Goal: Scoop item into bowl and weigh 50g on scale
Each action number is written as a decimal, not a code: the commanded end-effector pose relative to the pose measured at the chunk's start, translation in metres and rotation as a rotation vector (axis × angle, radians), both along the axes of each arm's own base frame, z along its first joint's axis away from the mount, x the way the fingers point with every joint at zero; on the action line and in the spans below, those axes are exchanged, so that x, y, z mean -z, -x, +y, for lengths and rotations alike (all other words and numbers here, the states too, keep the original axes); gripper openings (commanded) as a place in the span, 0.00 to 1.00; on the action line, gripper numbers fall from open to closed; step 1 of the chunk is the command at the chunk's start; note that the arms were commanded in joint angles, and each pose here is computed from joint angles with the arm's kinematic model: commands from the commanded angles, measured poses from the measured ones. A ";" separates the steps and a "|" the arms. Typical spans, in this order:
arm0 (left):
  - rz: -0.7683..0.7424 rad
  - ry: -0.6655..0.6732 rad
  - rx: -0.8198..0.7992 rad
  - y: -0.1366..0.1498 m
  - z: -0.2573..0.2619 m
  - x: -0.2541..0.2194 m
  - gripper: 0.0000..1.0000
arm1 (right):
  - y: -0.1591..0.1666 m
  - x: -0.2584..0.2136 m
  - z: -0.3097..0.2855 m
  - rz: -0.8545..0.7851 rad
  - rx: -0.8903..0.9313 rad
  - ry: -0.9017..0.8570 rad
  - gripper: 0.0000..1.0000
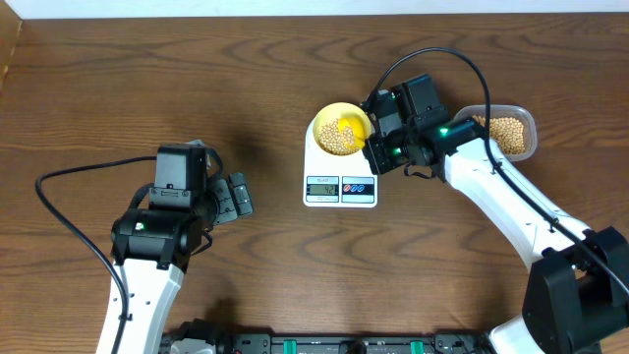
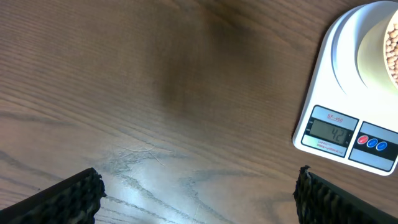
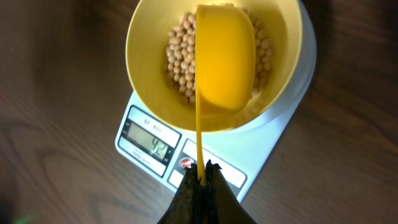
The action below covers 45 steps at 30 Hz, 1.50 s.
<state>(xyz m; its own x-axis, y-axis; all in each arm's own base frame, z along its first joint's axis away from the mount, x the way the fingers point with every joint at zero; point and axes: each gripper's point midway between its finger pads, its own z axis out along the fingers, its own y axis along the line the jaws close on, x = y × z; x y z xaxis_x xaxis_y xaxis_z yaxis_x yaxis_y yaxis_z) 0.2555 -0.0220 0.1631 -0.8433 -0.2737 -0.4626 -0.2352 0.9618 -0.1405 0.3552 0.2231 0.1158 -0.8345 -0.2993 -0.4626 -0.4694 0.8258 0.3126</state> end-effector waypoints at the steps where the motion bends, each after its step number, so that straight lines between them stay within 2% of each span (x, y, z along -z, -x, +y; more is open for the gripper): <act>1: 0.005 -0.020 -0.006 0.000 0.005 0.001 1.00 | -0.001 -0.020 0.008 -0.035 -0.033 -0.039 0.01; 17: 0.005 -0.020 -0.006 0.000 0.005 0.001 1.00 | -0.016 -0.031 0.015 -0.142 -0.077 -0.055 0.01; 25: 0.005 -0.020 -0.006 0.000 0.005 0.001 1.00 | -0.021 -0.029 0.008 -0.232 -0.172 0.036 0.01; 45: 0.005 -0.020 -0.006 0.000 0.005 0.001 1.00 | -0.022 -0.028 0.007 -0.257 -0.200 0.061 0.01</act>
<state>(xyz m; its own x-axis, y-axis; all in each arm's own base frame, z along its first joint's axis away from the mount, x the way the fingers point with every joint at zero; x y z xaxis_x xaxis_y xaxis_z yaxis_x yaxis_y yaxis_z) 0.2554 -0.0220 0.1630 -0.8435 -0.2734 -0.4623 -0.2349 0.9619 -0.1401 0.3719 0.2258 0.1240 -0.6701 -0.4620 -0.5809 -0.6490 0.7446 0.1565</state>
